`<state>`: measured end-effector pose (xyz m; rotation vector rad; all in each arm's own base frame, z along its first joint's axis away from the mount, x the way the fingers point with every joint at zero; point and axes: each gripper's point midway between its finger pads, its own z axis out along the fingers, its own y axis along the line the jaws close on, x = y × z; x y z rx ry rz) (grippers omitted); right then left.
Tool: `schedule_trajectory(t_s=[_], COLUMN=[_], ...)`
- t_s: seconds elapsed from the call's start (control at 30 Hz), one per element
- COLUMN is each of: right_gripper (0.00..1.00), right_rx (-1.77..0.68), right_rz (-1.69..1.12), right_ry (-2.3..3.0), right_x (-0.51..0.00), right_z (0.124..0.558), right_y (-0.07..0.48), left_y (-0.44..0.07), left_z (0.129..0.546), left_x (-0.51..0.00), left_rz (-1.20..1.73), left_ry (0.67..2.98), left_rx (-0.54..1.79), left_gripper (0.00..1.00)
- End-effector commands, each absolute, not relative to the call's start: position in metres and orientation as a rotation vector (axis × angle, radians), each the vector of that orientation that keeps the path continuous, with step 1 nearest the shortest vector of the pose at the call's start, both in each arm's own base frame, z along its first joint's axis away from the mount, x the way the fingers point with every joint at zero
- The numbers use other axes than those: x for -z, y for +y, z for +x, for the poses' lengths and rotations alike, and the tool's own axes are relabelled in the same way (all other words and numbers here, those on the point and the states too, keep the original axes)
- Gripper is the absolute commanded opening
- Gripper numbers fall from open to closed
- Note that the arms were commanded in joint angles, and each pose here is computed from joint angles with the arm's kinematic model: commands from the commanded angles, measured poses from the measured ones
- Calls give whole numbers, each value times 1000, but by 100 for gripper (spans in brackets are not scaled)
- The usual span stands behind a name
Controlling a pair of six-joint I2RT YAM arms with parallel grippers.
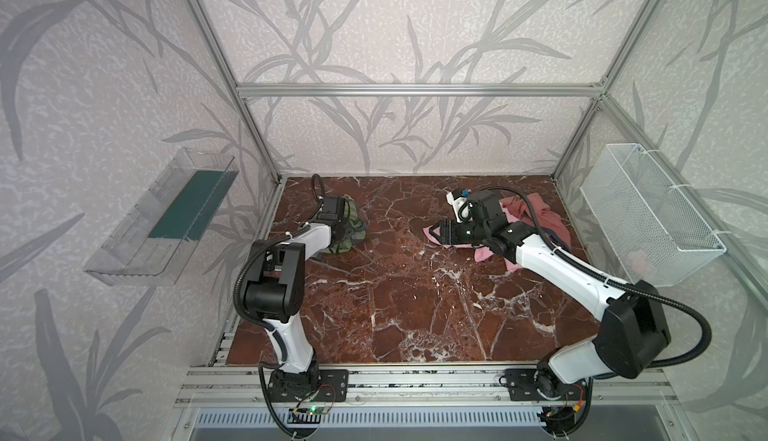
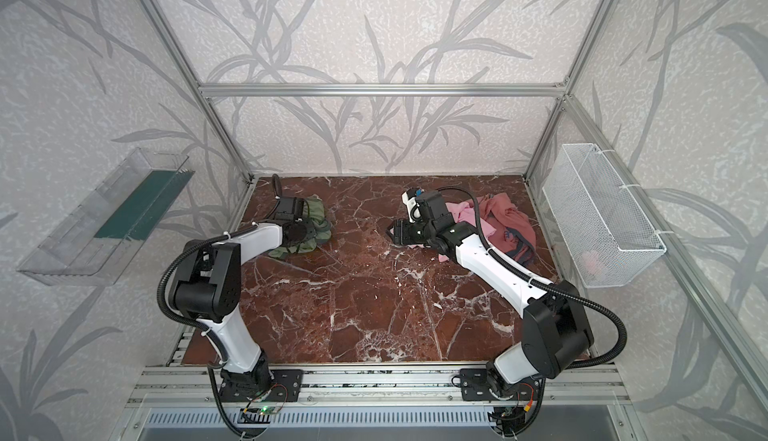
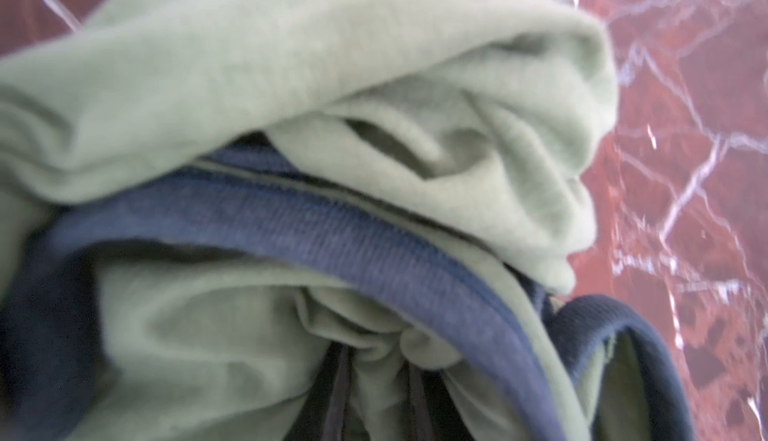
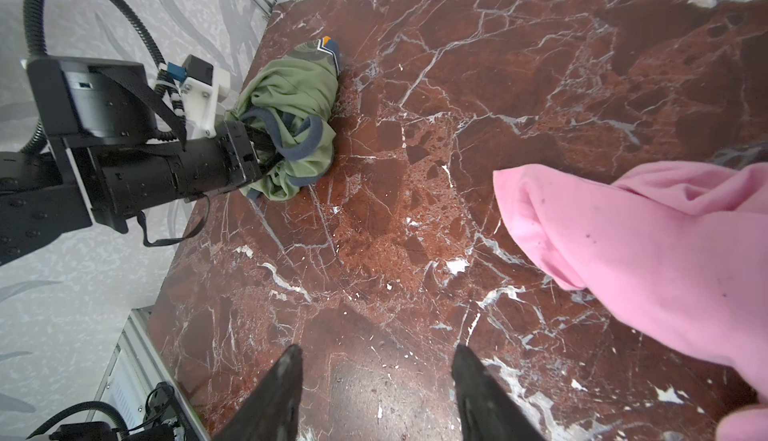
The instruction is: Pick out a specific cloth from the pile
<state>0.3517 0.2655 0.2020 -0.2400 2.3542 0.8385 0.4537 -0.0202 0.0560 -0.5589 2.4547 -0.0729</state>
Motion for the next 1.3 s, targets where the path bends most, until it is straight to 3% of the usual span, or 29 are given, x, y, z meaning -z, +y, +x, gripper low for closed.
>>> schedule_trajectory(t_s=[0.0,0.27,0.53,0.87,1.1,1.27], right_gripper=[58,58,60,71,72,72], right_rx=[-790,-731,-491,-6,222,276], right_rz=[-240,-227,-190,-108,-42,-45], right_ry=[2334,2304,2193,2030,1935,1819], right_x=[-211,-219,-243,-218,-193,-175], right_z=[356,356,356,364,358,361], right_y=[259,238,179,87,40,27], left_y=[-22,-60,-85,-35,23,53], left_z=[459,452,425,402,375,364], left_x=[-70,-129,-183,-200,-192,-185], left_rz=[-497,-369,-244,-236,-299,-369], left_ry=[2453,2345,2215,2113,1985,1895], left_rx=[75,232,246,-74,-408,-500], left_gripper=[24,27,44,67,68,68])
